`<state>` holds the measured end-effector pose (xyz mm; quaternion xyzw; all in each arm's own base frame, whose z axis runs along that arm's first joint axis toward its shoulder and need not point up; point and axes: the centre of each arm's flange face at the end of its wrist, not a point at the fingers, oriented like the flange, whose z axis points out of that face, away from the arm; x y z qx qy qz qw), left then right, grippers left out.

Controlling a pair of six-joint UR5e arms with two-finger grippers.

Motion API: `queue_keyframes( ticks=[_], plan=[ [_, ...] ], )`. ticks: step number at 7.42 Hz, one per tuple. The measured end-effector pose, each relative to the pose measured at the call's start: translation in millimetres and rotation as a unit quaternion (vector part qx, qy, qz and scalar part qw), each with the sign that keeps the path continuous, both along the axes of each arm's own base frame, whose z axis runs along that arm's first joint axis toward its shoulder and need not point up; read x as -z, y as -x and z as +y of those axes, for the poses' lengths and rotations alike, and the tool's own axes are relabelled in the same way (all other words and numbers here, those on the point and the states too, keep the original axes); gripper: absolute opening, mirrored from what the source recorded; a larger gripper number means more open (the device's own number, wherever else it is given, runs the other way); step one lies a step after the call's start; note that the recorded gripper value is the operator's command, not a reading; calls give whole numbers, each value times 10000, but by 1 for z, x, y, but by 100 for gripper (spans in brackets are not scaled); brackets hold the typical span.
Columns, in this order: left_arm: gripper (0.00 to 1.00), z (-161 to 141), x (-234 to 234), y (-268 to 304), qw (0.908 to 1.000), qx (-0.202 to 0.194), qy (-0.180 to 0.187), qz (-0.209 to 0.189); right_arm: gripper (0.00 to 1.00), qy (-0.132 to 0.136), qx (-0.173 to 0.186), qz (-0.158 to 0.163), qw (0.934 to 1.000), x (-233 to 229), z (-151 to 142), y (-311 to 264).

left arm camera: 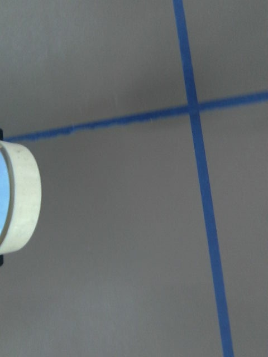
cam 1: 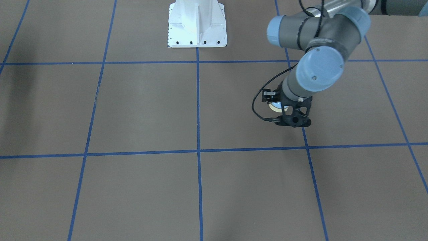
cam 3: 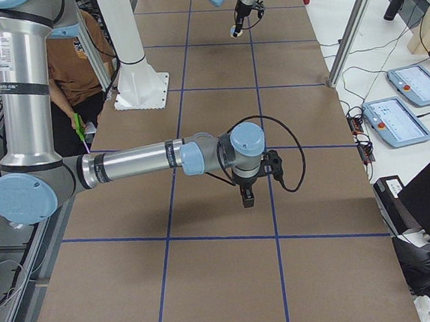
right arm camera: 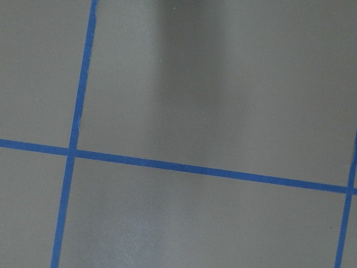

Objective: Place and press bell with both arms
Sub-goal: 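Carry the held bell with the left gripper toward the table's middle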

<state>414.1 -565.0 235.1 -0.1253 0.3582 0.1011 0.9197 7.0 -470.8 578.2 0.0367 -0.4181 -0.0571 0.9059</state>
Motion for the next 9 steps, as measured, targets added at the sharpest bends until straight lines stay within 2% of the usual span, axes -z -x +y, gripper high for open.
queue_keyframes(
  ticks=[2, 5, 9],
  plan=[
    [0, -12, 59, -88, 9989, 110, 422, -175, 100, 26, 8, 3, 10000, -3, 0, 0],
    [0, 8, 73, -200, 9938, 495, 954, -275, 100, 87, 14, 5, 10000, -9, 0, 1],
    [7, 43, 69, -256, 9912, 531, 1170, -326, 100, 129, 16, 7, 9999, -12, 0, 1]
  ],
)
